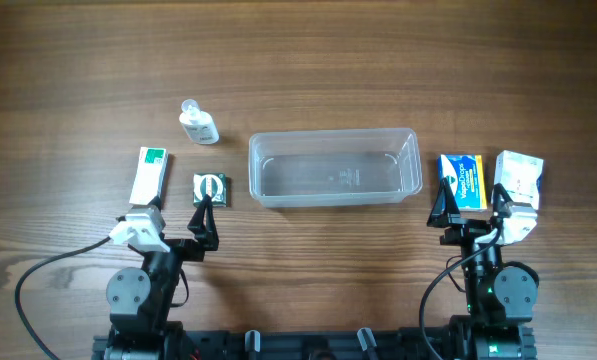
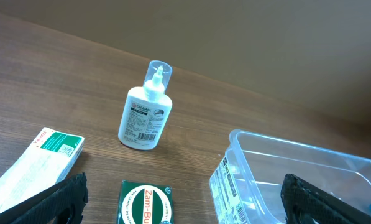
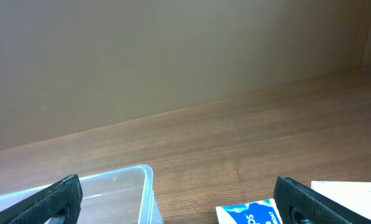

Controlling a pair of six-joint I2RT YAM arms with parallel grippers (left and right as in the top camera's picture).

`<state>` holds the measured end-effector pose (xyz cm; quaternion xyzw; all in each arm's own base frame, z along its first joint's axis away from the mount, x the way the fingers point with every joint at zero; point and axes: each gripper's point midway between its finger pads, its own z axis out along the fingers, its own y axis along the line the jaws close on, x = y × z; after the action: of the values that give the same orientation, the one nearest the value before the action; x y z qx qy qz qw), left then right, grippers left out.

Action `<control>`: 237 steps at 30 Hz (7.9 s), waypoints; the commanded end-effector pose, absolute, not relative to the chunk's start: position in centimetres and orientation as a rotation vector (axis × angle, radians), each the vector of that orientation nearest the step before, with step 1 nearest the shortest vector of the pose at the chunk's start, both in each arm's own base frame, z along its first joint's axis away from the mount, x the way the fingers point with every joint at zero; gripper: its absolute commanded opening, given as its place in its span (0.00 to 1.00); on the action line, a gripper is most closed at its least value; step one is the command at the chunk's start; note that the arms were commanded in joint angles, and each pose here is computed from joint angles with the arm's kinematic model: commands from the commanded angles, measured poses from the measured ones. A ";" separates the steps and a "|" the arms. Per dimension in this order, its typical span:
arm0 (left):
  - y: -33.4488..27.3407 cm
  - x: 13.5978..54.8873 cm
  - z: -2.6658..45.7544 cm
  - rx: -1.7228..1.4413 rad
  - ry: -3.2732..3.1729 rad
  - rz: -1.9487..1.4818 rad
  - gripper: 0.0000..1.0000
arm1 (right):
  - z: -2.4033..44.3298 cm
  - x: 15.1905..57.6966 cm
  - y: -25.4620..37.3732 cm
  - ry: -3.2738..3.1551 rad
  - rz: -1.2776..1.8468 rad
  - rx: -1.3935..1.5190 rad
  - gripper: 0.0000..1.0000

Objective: Pack container

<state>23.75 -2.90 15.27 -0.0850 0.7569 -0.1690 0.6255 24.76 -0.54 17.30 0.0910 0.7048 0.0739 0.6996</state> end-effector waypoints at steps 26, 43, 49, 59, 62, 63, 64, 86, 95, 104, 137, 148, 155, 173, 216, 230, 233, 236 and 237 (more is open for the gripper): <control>-2.8 23.8 15.3 -0.201 1.728 -0.391 1.00 | 17.5 24.7 -0.9 1.556 0.155 0.220 1.00; -2.8 23.8 15.3 -0.201 1.728 -0.391 1.00 | 27.7 23.6 3.8 1.500 0.361 -0.018 1.00; -2.8 23.8 15.3 -0.201 1.728 -0.391 1.00 | 31.3 27.5 0.5 1.915 0.136 0.103 1.00; -2.8 23.8 15.3 -0.201 1.728 -0.391 1.00 | 20.1 33.9 -1.9 2.561 0.105 0.190 1.00; -2.8 23.8 15.3 -0.201 1.728 -0.391 1.00 | 15.2 34.1 -3.1 2.724 0.105 0.260 1.00; -2.8 23.8 15.3 -0.201 1.728 -0.391 1.00 | 13.7 34.1 -3.4 2.771 0.103 0.250 1.00; -2.8 23.8 15.3 -0.201 1.728 -0.391 1.00 | 12.4 34.1 -3.6 2.816 0.094 0.230 1.00; -2.8 23.8 15.3 -0.201 1.728 -0.391 1.00 | -1.4 31.0 -5.7 3.266 -0.098 0.275 0.78; -2.8 23.8 15.3 -0.201 1.728 -0.391 1.00 | 9.9 33.1 -3.1 3.000 0.079 0.263 0.69; -2.8 23.8 15.3 -0.201 1.728 -0.391 1.00 | 20.9 31.0 7.1 2.675 0.147 -0.044 0.63; -2.8 23.8 15.3 -0.201 1.728 -0.391 1.00 | 15.4 34.0 10.9 2.702 0.145 -0.049 0.95; -2.8 23.8 15.3 -0.201 1.728 -0.391 1.00 | 20.4 29.9 -7.5 2.547 -0.023 0.596 1.00; -2.8 23.8 15.3 -0.200 1.728 -0.391 1.00 | 12.6 29.3 -14.5 2.649 -0.073 0.750 1.00; -2.8 23.8 15.3 -0.201 1.728 -0.391 1.00 | 1.1 31.8 -15.9 2.857 -0.018 0.763 0.79; -2.8 23.8 15.3 -0.201 1.728 -0.391 1.00 | 15.3 31.9 17.1 2.599 0.365 0.018 0.74; -2.8 23.8 15.3 -0.201 1.728 -0.391 1.00 | 3.4 32.5 19.0 2.853 0.215 0.034 0.75; -2.8 23.8 15.3 -0.201 1.728 -0.391 1.00 | 2.9 32.3 19.0 2.861 0.186 0.009 0.78; -2.8 23.8 15.3 -0.201 1.728 -0.391 1.00 | 2.9 32.2 19.0 2.866 0.178 -0.035 0.77; -2.8 23.8 15.3 -0.201 1.728 -0.391 1.00 | 2.8 31.9 18.9 2.875 0.171 -0.050 0.77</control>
<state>23.76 -2.90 15.22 -0.0850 0.7569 -0.1690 0.6255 32.52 19.18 3.38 0.0001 0.9876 0.0693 0.1408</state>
